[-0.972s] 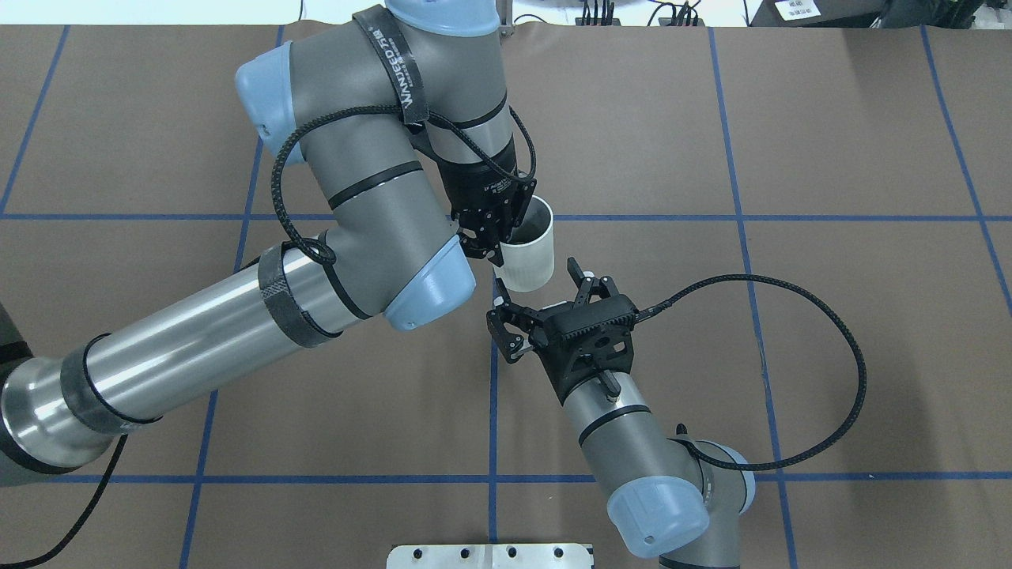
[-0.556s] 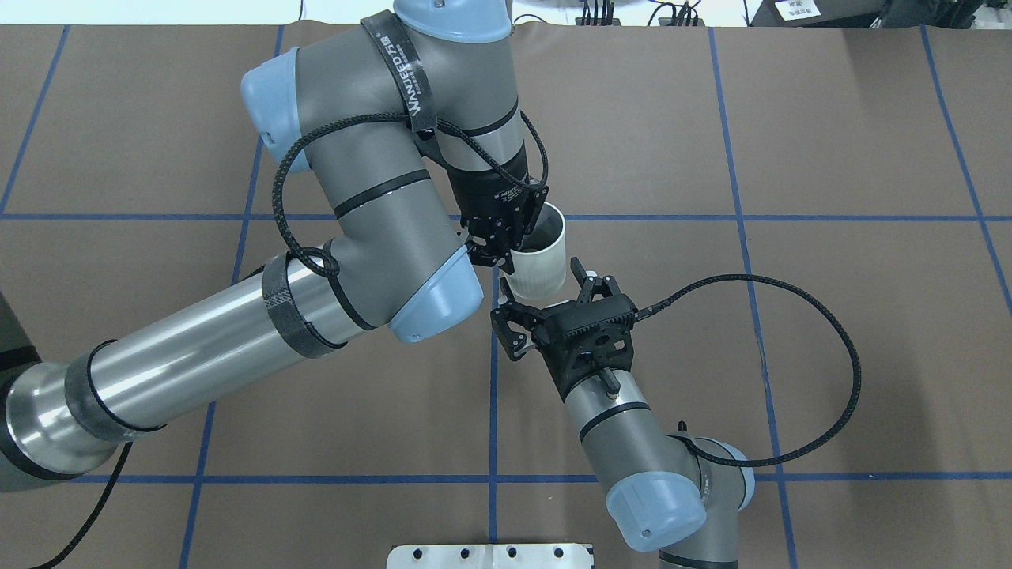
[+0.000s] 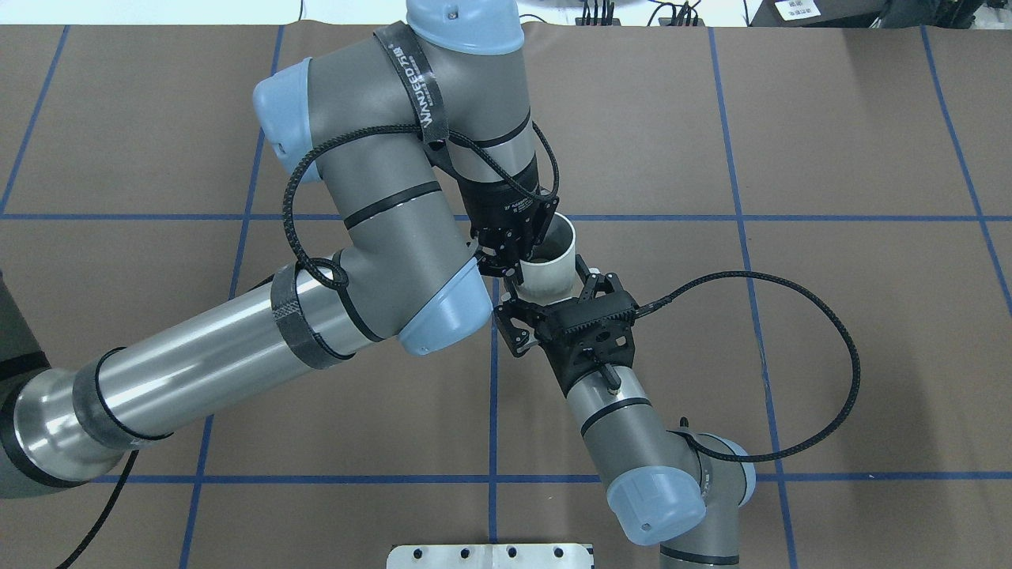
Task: Left arm hands cup to right arm to dump lemon
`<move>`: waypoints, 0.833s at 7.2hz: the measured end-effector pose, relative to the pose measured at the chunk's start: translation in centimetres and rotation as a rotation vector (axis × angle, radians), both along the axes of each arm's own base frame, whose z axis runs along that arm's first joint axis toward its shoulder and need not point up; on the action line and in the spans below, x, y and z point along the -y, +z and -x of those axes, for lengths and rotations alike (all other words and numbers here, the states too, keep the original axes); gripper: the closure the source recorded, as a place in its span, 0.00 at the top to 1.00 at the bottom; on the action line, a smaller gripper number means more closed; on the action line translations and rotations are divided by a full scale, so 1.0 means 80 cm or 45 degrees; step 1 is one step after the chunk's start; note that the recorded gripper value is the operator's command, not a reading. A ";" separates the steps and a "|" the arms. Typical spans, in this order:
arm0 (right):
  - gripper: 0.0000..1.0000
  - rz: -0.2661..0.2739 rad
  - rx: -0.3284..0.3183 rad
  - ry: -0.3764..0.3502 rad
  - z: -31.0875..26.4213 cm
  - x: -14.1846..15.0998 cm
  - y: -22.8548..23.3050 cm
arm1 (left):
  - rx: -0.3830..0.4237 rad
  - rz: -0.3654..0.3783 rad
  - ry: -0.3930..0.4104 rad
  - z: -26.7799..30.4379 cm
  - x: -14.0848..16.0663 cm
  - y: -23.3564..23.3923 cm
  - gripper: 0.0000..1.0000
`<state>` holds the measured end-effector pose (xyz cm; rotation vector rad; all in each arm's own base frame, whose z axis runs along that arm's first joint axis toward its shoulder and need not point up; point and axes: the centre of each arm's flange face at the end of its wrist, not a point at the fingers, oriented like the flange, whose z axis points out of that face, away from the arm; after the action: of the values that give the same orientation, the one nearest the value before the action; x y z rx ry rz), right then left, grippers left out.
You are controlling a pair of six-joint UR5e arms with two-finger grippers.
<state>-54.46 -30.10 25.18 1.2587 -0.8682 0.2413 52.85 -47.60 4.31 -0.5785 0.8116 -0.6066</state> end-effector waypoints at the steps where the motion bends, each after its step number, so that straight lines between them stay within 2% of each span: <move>1: 1.00 0.000 -0.001 0.000 0.000 0.000 0.000 | -0.003 -0.002 0.003 -0.001 -0.002 -0.003 0.00; 2: 0.91 0.000 -0.002 0.000 0.000 0.001 0.001 | -0.006 0.000 0.002 -0.001 -0.002 -0.006 0.00; 3: 0.58 0.001 -0.006 0.001 0.001 0.002 0.002 | -0.006 0.004 -0.002 -0.001 -0.003 -0.007 0.38; 4: 0.35 0.002 -0.010 0.000 0.002 0.003 0.004 | -0.008 0.006 -0.003 -0.001 -0.004 -0.008 0.99; 6: 0.20 0.002 -0.014 -0.001 0.002 0.004 0.006 | -0.027 -0.008 -0.010 0.006 -0.004 -0.021 1.00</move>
<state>-54.65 -30.41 25.62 1.2573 -0.8592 0.2344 52.39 -47.29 2.60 -0.5768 0.8358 -0.6055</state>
